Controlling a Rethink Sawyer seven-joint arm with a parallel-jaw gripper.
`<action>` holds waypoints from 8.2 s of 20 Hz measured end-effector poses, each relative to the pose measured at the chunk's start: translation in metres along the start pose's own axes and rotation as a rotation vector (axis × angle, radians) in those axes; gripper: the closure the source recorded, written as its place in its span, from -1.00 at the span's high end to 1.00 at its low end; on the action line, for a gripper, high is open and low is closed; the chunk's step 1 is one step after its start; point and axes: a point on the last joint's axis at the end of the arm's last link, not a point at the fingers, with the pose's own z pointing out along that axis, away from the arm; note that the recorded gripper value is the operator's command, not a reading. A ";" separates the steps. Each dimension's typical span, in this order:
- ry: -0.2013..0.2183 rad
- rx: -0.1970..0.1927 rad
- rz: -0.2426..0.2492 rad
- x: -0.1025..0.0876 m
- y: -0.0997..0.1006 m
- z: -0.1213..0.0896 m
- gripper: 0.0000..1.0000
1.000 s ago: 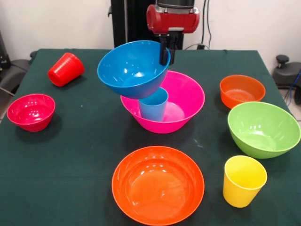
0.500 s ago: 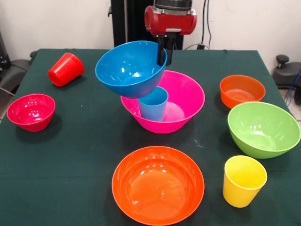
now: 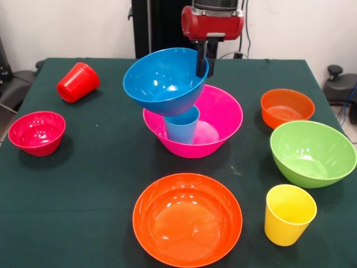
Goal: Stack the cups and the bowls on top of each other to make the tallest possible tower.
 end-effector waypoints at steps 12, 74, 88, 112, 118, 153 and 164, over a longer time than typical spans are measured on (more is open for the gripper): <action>-0.014 0.002 -0.008 0.003 0.010 0.007 -1.00; 0.021 0.106 0.049 0.039 0.038 0.034 -1.00; 0.032 0.147 0.064 0.046 0.019 0.030 -1.00; 0.012 0.134 0.122 0.027 0.034 0.027 -1.00; -0.012 0.125 0.121 0.011 0.052 0.024 -1.00; 0.010 0.164 0.130 0.015 0.037 0.037 -1.00; 0.010 0.164 0.131 0.015 0.037 0.037 -1.00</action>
